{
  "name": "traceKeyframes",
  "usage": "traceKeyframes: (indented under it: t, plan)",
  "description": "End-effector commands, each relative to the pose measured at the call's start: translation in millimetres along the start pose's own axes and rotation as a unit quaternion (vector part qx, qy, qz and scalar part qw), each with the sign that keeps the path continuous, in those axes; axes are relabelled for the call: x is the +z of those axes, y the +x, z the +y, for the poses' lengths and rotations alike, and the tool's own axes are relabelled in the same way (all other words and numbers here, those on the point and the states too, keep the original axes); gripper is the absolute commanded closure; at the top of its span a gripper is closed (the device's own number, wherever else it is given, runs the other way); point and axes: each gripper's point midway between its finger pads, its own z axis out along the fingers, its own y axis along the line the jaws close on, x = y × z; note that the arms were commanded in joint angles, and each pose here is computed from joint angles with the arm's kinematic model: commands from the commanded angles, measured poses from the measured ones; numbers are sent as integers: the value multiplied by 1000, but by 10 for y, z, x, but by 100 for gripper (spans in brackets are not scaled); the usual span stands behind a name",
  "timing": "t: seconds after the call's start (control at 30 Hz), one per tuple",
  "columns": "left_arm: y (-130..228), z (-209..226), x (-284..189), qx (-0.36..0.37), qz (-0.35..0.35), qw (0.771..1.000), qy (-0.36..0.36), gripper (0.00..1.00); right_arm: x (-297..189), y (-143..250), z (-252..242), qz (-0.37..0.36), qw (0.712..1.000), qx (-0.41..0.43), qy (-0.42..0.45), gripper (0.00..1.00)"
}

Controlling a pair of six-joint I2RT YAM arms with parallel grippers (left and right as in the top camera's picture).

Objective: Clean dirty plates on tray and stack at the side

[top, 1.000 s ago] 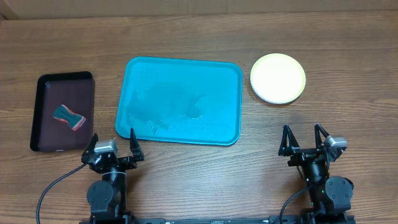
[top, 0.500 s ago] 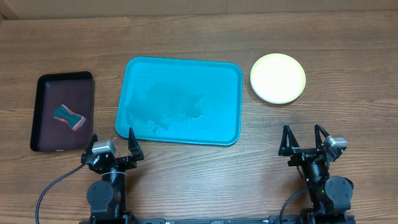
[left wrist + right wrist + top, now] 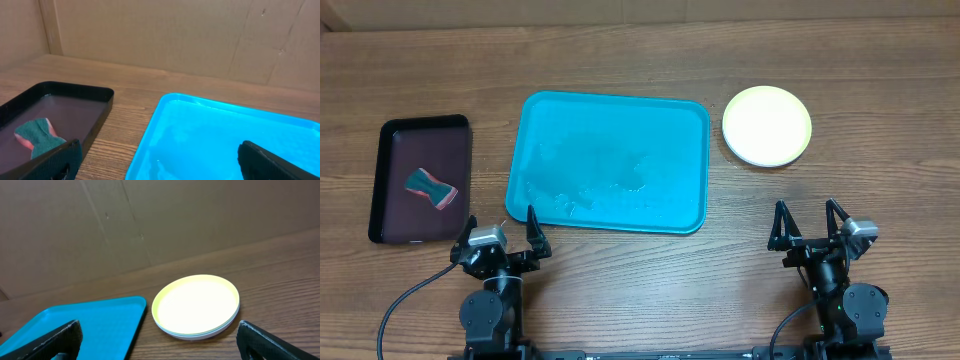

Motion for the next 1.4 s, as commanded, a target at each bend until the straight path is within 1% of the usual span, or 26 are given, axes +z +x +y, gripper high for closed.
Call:
traceKeyframes:
  t: [0.0, 0.73, 0.9, 1.17, 1.37]
  plan:
    - [-7, 5, -3, 9, -3, 1000, 0, 0, 1, 7, -7, -4, 1000, -3, 1, 0]
    - [-7, 5, -3, 9, -3, 1000, 0, 0, 1, 7, -7, -4, 1000, -3, 1, 0]
    - [-7, 5, -3, 9, -3, 1000, 0, 0, 0, 0, -49, -7, 1000, -4, 13, 0]
    - [-7, 5, -3, 9, -3, 1000, 0, 0, 0, 6, -39, -4, 991, -136, 11, 0]
    - [-7, 5, -3, 9, -3, 1000, 0, 0, 0, 9, -40, -3, 989, -147, 11, 0]
